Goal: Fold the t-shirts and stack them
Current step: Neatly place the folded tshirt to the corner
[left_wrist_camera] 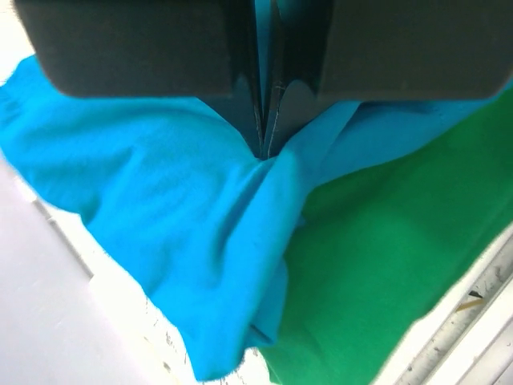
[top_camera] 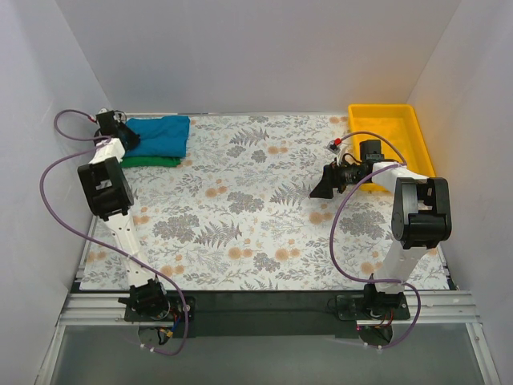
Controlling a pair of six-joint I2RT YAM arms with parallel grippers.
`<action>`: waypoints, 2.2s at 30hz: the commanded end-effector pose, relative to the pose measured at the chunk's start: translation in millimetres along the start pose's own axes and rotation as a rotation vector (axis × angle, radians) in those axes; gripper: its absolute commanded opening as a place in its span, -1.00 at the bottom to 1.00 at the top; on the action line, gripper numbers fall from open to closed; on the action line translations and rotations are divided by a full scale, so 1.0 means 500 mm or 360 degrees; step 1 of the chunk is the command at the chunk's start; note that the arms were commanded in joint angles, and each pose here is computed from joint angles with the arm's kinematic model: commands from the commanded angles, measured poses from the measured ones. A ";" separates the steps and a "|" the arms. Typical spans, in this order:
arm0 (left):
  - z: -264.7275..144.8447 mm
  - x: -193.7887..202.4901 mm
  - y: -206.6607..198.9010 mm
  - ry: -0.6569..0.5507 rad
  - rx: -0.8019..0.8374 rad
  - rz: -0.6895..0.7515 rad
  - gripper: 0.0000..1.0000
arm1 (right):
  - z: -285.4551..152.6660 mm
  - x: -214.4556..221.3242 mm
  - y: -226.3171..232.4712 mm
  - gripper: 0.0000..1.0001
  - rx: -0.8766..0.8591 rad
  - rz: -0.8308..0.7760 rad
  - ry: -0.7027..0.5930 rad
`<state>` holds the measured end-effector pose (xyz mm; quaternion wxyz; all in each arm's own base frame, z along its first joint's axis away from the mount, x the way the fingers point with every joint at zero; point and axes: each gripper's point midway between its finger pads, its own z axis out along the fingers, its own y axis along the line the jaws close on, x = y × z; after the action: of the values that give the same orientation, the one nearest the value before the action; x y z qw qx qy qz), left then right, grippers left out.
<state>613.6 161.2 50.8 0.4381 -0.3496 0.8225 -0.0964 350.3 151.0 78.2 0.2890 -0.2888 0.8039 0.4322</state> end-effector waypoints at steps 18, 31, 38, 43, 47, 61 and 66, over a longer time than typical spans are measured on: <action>-0.040 -0.162 0.054 -0.0280 0.0041 -0.0514 -0.70 | -0.004 -0.018 -0.010 0.86 0.0003 -0.0030 -0.0015; -0.142 -0.249 -0.071 -0.0640 0.0205 0.0113 -0.62 | -0.006 -0.022 -0.006 0.86 -0.0003 -0.0039 -0.0021; -0.141 -0.223 -0.100 -0.0686 0.0166 0.0383 -0.87 | -0.007 -0.024 -0.004 0.86 -0.0007 -0.0046 -0.0023; -0.126 -0.195 -0.090 -0.0646 0.0136 0.0469 -0.99 | -0.007 -0.023 -0.004 0.86 -0.0010 -0.0044 -0.0021; -0.106 -0.178 -0.056 -0.0628 0.0011 0.0499 -0.97 | -0.006 -0.022 -0.004 0.86 -0.0011 -0.0045 -0.0020; -0.223 -0.064 -0.233 -0.0443 0.0544 0.0580 -0.65 | -0.009 -0.025 -0.002 0.86 -0.0008 -0.0064 -0.0019; -0.206 0.011 -0.252 -0.0309 0.0555 0.0621 -0.60 | -0.014 -0.030 0.003 0.86 -0.0003 -0.0089 -0.0026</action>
<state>597.2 74.4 149.9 0.5748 -0.1399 0.8006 -0.0950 348.8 149.3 72.6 0.2814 -0.2924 0.8073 0.4285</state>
